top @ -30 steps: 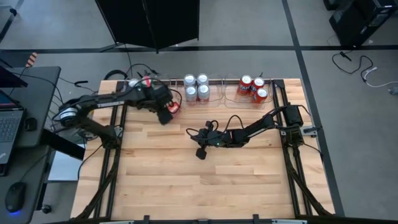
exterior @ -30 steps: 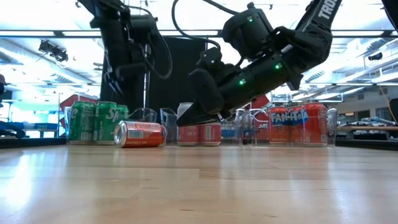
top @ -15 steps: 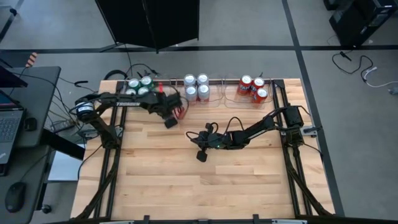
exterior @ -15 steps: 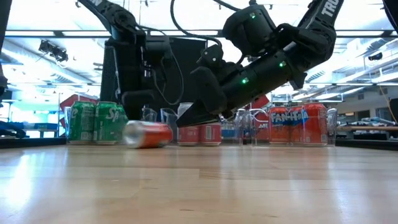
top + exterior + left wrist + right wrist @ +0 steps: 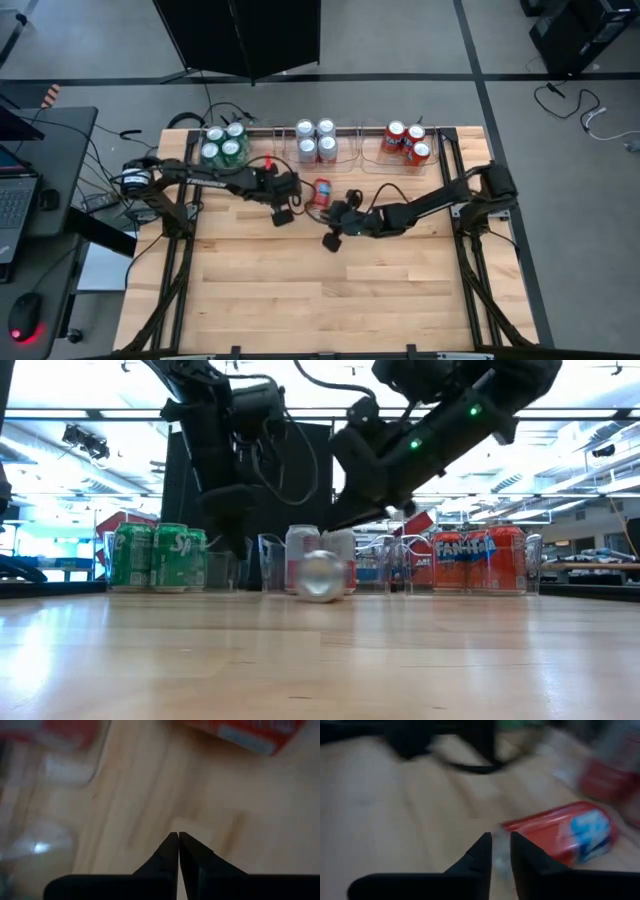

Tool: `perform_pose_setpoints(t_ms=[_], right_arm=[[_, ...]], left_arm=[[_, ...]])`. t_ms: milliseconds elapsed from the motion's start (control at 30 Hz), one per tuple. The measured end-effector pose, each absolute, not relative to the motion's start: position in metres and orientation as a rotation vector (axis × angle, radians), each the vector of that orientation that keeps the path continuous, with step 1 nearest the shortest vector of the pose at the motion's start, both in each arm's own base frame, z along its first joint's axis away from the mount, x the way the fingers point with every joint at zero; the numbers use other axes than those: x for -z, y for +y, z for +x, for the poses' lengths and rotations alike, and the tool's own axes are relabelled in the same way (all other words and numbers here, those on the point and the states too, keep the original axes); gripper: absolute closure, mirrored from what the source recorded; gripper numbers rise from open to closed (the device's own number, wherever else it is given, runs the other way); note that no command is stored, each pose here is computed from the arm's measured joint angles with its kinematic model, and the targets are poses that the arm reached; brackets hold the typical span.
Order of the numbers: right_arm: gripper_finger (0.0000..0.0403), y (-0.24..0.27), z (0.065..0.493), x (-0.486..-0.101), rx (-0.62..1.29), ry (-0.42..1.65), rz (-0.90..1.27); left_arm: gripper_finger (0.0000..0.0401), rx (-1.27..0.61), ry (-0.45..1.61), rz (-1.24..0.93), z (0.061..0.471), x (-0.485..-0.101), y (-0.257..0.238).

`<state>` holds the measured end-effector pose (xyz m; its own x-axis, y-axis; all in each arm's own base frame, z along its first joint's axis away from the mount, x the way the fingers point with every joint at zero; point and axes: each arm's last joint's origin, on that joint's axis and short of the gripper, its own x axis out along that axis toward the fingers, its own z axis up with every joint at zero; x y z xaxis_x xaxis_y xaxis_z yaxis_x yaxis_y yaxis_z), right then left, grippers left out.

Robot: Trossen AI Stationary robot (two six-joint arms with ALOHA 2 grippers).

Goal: Sort soda cans
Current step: Put the red soda can into the top right transparent bin

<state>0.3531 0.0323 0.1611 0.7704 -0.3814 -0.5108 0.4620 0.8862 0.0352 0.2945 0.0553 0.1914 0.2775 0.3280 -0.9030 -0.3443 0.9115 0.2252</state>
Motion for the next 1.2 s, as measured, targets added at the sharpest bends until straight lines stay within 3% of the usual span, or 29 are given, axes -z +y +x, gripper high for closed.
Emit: perform_pose_setpoints(t_ms=[267,533,667,833,1033,1200], right_arm=[[0.0316,0.010,0.314,-0.176,0.731,0.711,0.265],[0.0372,0.024,0.271,-0.170,0.922,0.968,0.347],[0.0399,0.035,0.273,-0.160,0.845,1.062,0.441],[0.0391,0.041,0.286,-0.158,0.705,1.017,0.427],[0.0391,0.045,0.287,-0.186,0.575,1.015,0.280],[0.0358,0.042,0.269,-0.210,0.505,1.133,0.086]], left_arm=[[0.0389,-0.271,0.972,-0.174,0.302,-0.168,0.041],[0.0396,-0.148,0.797,-0.244,0.298,-0.146,0.019],[0.0396,-0.117,0.718,-0.248,0.296,-0.142,0.012],[0.0396,-0.105,0.628,-0.269,0.296,-0.142,0.008],[0.0396,-0.129,0.615,-0.250,0.296,-0.142,0.009],[0.0396,-0.131,0.616,-0.233,0.295,-0.142,0.010]])
